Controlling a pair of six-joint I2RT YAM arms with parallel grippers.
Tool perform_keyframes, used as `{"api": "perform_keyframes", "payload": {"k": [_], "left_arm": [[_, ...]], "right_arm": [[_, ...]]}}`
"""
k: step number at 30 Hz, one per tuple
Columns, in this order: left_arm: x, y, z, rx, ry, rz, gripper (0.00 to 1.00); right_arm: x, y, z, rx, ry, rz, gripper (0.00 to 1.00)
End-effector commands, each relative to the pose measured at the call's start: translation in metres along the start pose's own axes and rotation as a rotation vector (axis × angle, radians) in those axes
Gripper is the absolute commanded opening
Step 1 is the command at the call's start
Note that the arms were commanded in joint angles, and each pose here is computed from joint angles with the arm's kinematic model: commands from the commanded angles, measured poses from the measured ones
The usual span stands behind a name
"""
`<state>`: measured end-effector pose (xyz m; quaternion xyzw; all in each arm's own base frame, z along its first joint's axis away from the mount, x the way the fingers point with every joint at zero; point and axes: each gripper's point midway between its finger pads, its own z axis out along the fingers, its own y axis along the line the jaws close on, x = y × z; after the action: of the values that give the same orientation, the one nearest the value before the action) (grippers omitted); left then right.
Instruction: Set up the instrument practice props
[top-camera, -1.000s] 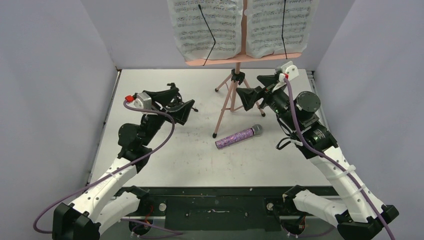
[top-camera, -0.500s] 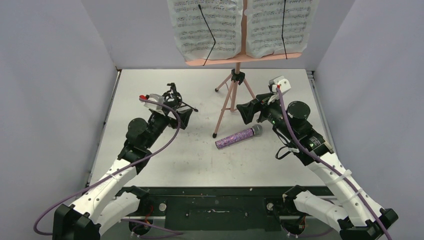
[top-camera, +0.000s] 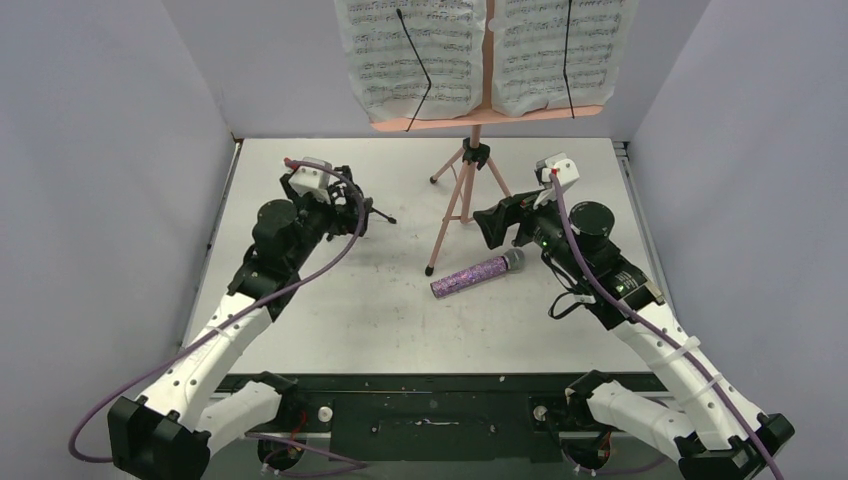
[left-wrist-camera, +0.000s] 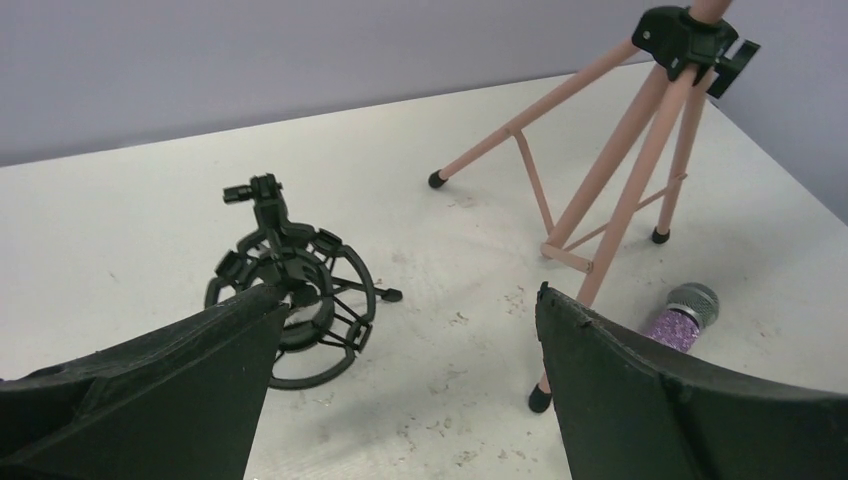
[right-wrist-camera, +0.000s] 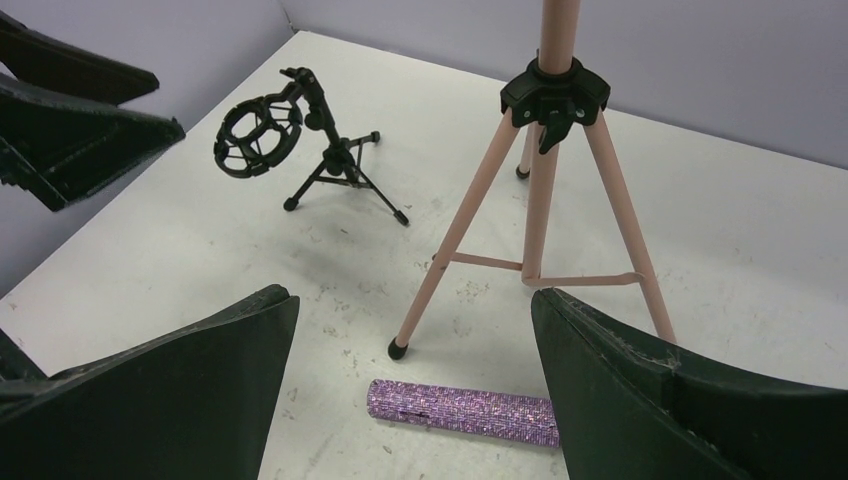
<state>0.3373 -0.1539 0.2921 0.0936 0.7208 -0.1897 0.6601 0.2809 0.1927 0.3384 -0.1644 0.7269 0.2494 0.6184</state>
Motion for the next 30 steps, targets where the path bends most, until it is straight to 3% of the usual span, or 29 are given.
{"api": "perform_keyframes", "payload": {"k": [1,11,18,29,30], "left_arm": [[-0.028,0.018,0.006,-0.078,0.048,0.058,0.96],[-0.019,0.042,0.033,-0.195,0.247,-0.009,0.96],[-0.012,0.057,0.059,-0.269,0.27,-0.093,0.96],[0.014,0.084,0.096,-0.332,0.325,-0.086,1.0],[0.019,0.088,0.099,-0.344,0.341,-0.084,0.94]], "right_arm": [[-0.002,-0.003,0.002,0.027,0.002,0.019,0.9],[0.001,-0.007,0.002,0.051,0.03,0.028,0.9],[0.003,-0.007,0.001,0.055,0.047,0.036,0.9],[0.002,-0.008,-0.002,0.068,0.047,0.046,0.9],[0.003,-0.009,-0.003,0.07,0.046,0.051,0.9]]}}
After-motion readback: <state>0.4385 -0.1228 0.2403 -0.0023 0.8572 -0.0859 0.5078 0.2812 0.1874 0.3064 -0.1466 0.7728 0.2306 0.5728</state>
